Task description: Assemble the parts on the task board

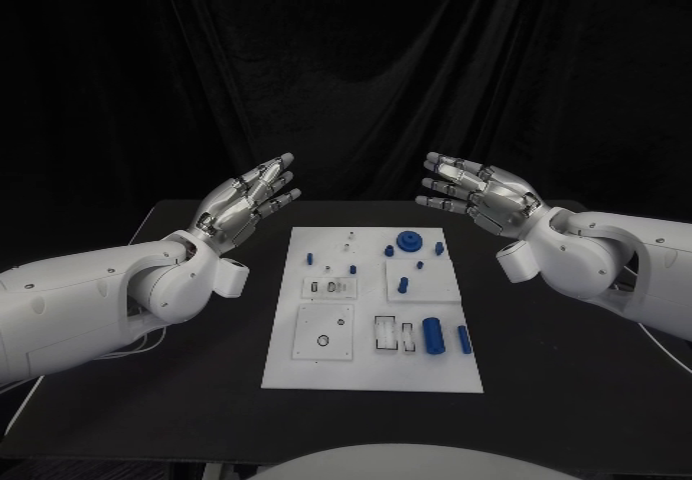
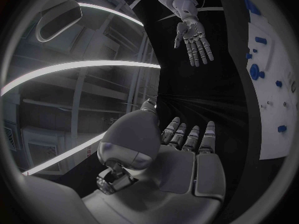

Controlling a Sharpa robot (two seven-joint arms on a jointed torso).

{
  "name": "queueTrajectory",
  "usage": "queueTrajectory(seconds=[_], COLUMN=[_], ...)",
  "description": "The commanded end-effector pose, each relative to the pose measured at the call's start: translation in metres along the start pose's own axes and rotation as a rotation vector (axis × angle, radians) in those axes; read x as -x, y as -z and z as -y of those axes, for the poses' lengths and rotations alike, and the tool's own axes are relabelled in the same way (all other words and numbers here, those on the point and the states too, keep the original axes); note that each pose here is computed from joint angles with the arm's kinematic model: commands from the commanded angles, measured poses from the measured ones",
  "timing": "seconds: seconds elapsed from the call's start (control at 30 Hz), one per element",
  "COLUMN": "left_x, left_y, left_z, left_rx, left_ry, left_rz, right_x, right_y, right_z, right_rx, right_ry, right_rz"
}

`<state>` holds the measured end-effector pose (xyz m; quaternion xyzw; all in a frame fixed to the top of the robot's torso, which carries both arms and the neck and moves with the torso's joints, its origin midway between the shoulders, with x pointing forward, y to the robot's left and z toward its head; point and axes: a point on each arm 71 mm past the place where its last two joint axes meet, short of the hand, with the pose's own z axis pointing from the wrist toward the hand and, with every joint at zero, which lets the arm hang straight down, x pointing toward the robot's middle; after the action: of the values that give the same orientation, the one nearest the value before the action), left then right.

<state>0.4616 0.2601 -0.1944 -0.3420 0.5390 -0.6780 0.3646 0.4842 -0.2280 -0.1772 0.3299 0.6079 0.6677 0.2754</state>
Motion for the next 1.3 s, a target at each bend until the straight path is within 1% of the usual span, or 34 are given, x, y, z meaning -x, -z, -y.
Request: queueTrajectory(seconds=[0.03,0.1,0.23,0.37,0.4,0.57,0.63,0.77,0.93,1.07,1.17,1.23,1.3], left_x=[-0.0022,-0.0021,-0.0012,0.0008,0.0011,0.0009,0.0011,0.0030,0.0060,0.0083,0.0097,0.0107,0.0112], left_y=[-0.0009,-0.0001,0.0009,-0.0021,-0.0031,-0.0045,-0.0048,-0.0041,-0.0031,-0.0010,0.0009,0.0020,0.0025], left_z=[0.0159,0.0210,0.0276,0.0348,0.0369,0.0431,0.0446,0.0475,0.0486,0.0494,0.0502,0.0507,0.0509], left_rx=[-0.147,-0.160,-0.176,-0.195,-0.199,-0.210,-0.213,-0.217,-0.213,-0.211,-0.210,-0.211,-0.211], left_ry=[-0.048,-0.050,-0.050,-0.030,-0.016,0.019,0.023,0.027,0.029,0.028,0.027,0.026,0.025], left_rz=[-0.020,-0.022,-0.027,-0.014,-0.006,0.009,0.012,0.018,0.022,0.026,0.030,0.033,0.034], right_x=[0.000,0.000,-0.002,-0.004,-0.004,-0.007,-0.009,-0.016,-0.024,-0.028,-0.032,-0.034,-0.035], right_y=[0.001,0.000,-0.004,-0.009,-0.010,-0.016,-0.017,-0.023,-0.030,-0.034,-0.036,-0.037,-0.037], right_z=[-0.001,-0.005,-0.014,-0.025,-0.029,-0.040,-0.041,-0.046,-0.049,-0.051,-0.052,-0.054,-0.055], right_rx=[-0.056,-0.063,-0.079,-0.089,-0.087,-0.063,-0.054,-0.014,0.011,0.023,0.034,0.052,0.062], right_ry=[0.182,0.266,0.465,0.687,0.756,1.006,1.103,1.349,1.533,1.633,1.705,1.760,1.785], right_rz=[-0.042,-0.063,-0.112,-0.156,-0.164,-0.178,-0.187,-0.205,-0.226,-0.232,-0.218,-0.197,-0.185])
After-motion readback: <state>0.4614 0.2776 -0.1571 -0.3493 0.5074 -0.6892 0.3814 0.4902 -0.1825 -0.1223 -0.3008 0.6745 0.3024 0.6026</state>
